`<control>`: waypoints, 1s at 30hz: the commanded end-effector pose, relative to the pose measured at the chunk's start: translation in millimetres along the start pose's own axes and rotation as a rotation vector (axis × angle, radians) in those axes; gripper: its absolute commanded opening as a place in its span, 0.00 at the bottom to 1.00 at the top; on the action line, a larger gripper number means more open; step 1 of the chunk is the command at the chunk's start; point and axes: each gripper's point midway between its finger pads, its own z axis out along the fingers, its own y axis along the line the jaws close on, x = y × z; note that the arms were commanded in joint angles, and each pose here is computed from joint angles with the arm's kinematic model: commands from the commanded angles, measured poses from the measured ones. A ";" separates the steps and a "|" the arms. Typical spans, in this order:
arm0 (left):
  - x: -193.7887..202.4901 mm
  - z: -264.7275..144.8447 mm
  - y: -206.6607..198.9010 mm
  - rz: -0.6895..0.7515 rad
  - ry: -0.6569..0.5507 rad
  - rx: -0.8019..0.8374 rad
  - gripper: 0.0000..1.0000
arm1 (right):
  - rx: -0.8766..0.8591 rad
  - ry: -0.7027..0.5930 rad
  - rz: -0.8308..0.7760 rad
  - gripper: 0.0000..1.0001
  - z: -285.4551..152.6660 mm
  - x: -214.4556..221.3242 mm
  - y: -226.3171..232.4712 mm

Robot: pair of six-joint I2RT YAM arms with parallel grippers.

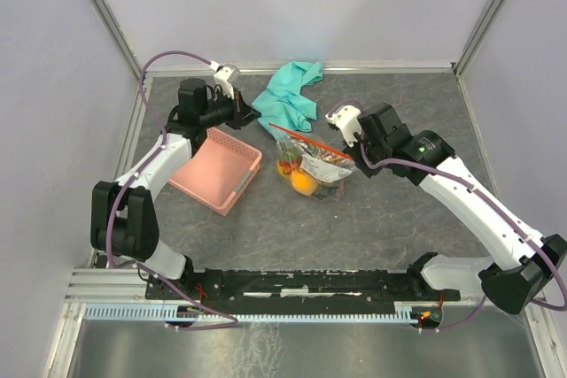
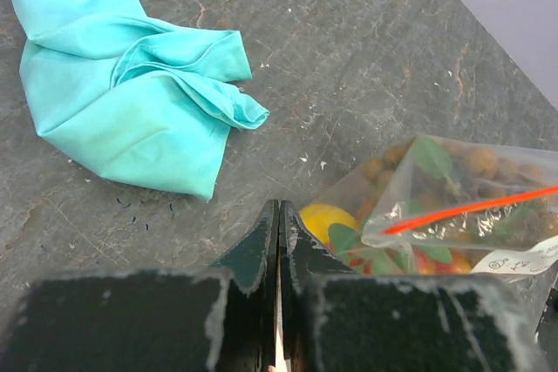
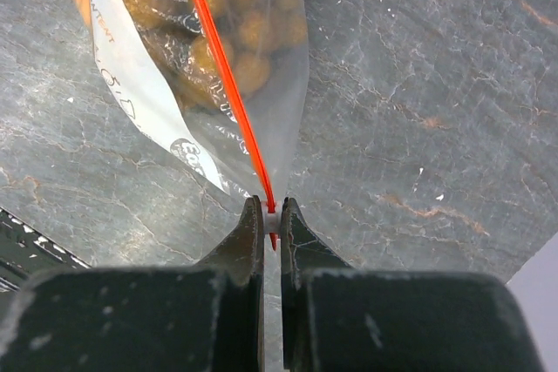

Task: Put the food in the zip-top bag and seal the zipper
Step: Zip the zipper food storage bag at the center of the board.

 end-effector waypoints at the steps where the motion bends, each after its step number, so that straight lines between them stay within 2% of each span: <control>1: -26.7 1.8 -6.8 0.043 -0.054 0.042 0.03 | 0.034 -0.051 0.053 0.02 -5.7 -6.0 -4.8; 3: -29.4 0.5 -8.8 0.027 -0.059 0.042 0.04 | 0.038 -0.071 0.064 0.02 -4.3 -11.9 -5.7; 4: -31.1 -1.3 -9.4 0.021 -0.062 0.036 0.08 | 0.039 -0.080 0.069 0.04 -4.0 -15.2 -6.2; 6: -36.1 -6.7 -12.3 0.016 -0.073 0.023 0.23 | 0.040 -0.102 0.076 0.14 -4.8 -22.5 -7.1; 8: -39.6 -13.4 -13.7 0.006 -0.080 -0.004 0.34 | 0.039 -0.123 0.082 0.23 -5.6 -28.5 -7.8; 12: -48.6 -33.9 -9.9 -0.037 -0.109 -0.123 0.47 | 0.039 -0.187 0.104 0.48 -10.3 -41.1 -8.5; 16: -54.6 -64.2 0.9 -0.108 -0.151 -0.308 0.57 | 0.052 -0.251 0.140 0.74 -15.7 -52.3 -10.9; 21: -69.6 -114.9 3.3 -0.168 -0.289 -0.497 0.72 | 0.073 -0.316 0.201 0.98 -15.3 -63.2 -16.3; 25: -66.0 -149.0 5.4 -0.204 -0.357 -0.617 0.80 | 0.134 -0.325 0.269 0.99 -8.4 -63.8 -28.9; 28: -60.0 -175.8 11.8 -0.226 -0.390 -0.731 0.87 | 0.248 -0.324 0.358 0.99 -3.0 -55.5 -53.6; 29: -59.5 -185.0 12.7 -0.227 -0.406 -0.763 0.90 | 0.297 -0.325 0.402 0.99 -1.1 -50.0 -65.0; 30: -57.6 -193.6 14.7 -0.229 -0.417 -0.799 0.98 | 0.352 -0.320 0.452 0.99 0.8 -42.0 -77.5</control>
